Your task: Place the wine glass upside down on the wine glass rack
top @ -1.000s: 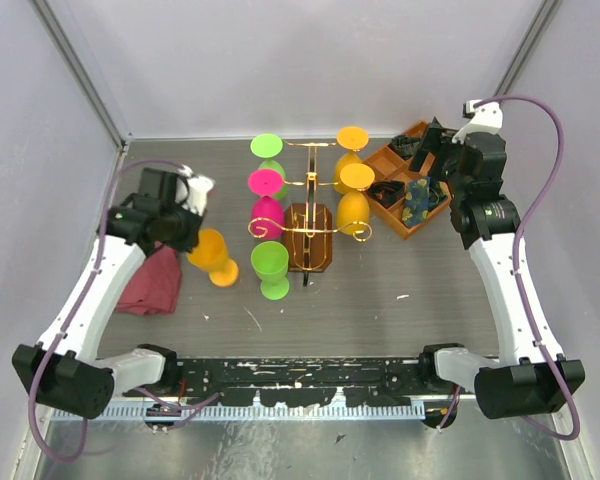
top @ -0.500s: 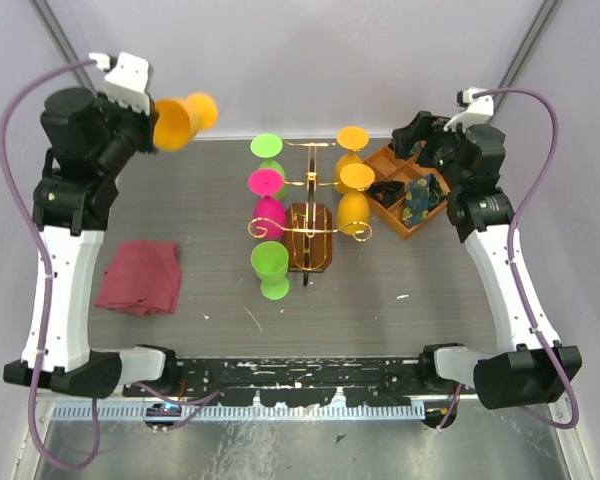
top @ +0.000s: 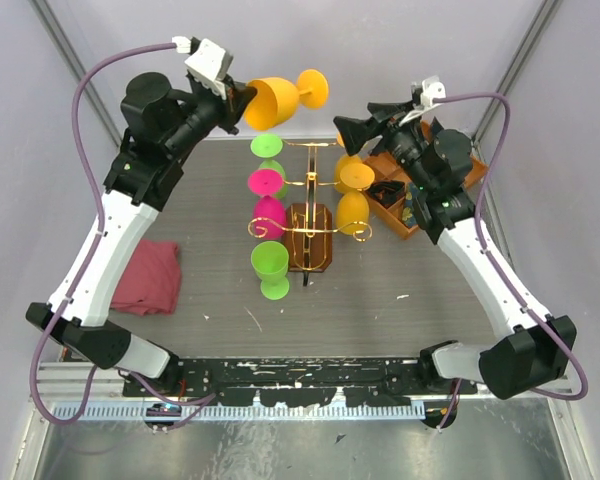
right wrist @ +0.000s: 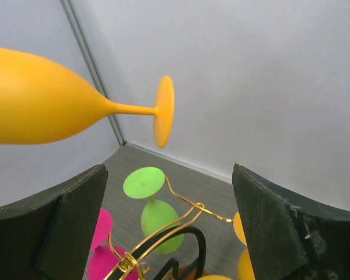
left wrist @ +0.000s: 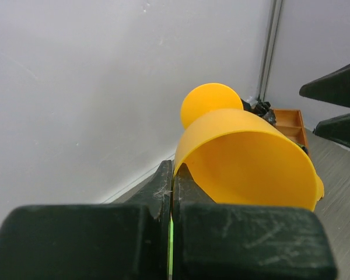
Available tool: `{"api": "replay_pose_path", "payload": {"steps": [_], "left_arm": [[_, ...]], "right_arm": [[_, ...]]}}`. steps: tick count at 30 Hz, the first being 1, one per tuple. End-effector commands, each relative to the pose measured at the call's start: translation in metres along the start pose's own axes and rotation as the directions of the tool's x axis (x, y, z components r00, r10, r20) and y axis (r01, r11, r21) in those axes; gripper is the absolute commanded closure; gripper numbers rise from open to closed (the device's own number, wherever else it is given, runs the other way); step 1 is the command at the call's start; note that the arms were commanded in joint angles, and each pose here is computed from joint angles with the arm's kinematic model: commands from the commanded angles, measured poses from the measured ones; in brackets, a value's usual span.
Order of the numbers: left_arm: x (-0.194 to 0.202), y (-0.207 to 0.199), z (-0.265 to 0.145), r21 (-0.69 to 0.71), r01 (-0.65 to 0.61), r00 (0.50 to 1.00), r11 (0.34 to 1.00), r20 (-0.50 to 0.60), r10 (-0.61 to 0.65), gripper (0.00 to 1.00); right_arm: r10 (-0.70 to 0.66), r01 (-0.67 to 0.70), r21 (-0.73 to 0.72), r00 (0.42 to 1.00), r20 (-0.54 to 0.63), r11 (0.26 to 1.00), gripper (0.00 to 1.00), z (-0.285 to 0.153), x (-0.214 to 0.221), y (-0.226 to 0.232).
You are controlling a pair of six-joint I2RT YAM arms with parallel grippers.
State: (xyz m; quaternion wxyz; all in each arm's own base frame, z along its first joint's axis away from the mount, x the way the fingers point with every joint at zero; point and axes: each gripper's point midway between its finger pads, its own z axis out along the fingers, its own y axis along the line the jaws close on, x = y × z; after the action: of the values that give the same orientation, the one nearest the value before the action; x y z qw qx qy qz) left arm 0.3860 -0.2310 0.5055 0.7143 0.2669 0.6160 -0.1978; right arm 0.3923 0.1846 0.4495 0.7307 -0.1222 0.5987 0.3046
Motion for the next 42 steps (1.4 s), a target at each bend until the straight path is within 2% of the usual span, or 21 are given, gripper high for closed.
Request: {"api": "replay_pose_path", "payload": {"steps": [1, 10, 14, 20, 27, 29, 33, 35, 36, 39, 42], "left_arm": [[-0.041, -0.010, -0.007, 0.024, 0.012, 0.990, 1.000, 0.140, -0.015, 1.00], [-0.040, -0.032, -0.022, 0.104, 0.022, 0.989, 0.994, 0.146, -0.038, 1.00], [-0.041, -0.039, -0.027, 0.131, 0.031, 0.988, 0.991, 0.146, -0.050, 1.00], [-0.041, -0.050, -0.035, 0.182, 0.054, 0.986, 0.982, 0.143, -0.080, 1.00], [-0.033, -0.055, -0.037, 0.203, 0.083, 0.987, 0.976, 0.121, -0.109, 1.00], [-0.031, -0.056, -0.038, 0.202, 0.086, 0.987, 0.976, 0.117, -0.112, 1.00], [-0.029, -0.054, -0.038, 0.193, 0.087, 0.987, 0.977, 0.114, -0.111, 1.00], [-0.028, -0.052, -0.039, 0.178, 0.085, 0.988, 0.980, 0.113, -0.106, 0.91], [-0.027, -0.051, -0.039, 0.170, 0.084, 0.988, 0.982, 0.113, -0.104, 0.80], [-0.019, -0.045, -0.044, 0.132, 0.062, 0.993, 0.989, 0.090, -0.074, 0.44], [0.007, -0.035, -0.053, 0.077, 0.009, 1.000, 0.997, -0.013, -0.008, 0.18]], "right_arm": [[-0.043, 0.069, -0.121, 0.978, 0.205, 0.990, 0.07, -0.002, -0.040, 0.028], [-0.047, 0.075, -0.141, 0.981, 0.189, 0.987, 0.07, 0.013, -0.026, 0.029], [-0.061, 0.086, -0.135, 0.981, 0.184, 0.987, 0.10, 0.020, -0.023, 0.029], [-0.065, 0.098, -0.178, 0.981, 0.181, 0.979, 0.37, 0.025, -0.020, 0.037], [-0.066, 0.110, -0.188, 0.972, 0.226, 0.976, 0.42, 0.024, -0.026, 0.041], [-0.067, 0.111, -0.188, 0.972, 0.227, 0.976, 0.51, 0.025, -0.026, 0.042], [-0.074, 0.117, -0.181, 0.970, 0.231, 0.976, 0.80, 0.026, -0.028, 0.041], [-0.085, 0.122, -0.162, 0.972, 0.217, 0.979, 0.93, 0.027, -0.026, 0.037], [-0.094, 0.124, -0.136, 0.973, 0.210, 0.983, 0.98, 0.028, -0.026, 0.032], [-0.134, 0.144, -0.050, 0.975, 0.175, 0.988, 0.99, 0.031, -0.023, 0.016], [-0.197, 0.190, 0.058, 0.968, 0.155, 0.980, 0.99, 0.031, -0.031, -0.002]]}}
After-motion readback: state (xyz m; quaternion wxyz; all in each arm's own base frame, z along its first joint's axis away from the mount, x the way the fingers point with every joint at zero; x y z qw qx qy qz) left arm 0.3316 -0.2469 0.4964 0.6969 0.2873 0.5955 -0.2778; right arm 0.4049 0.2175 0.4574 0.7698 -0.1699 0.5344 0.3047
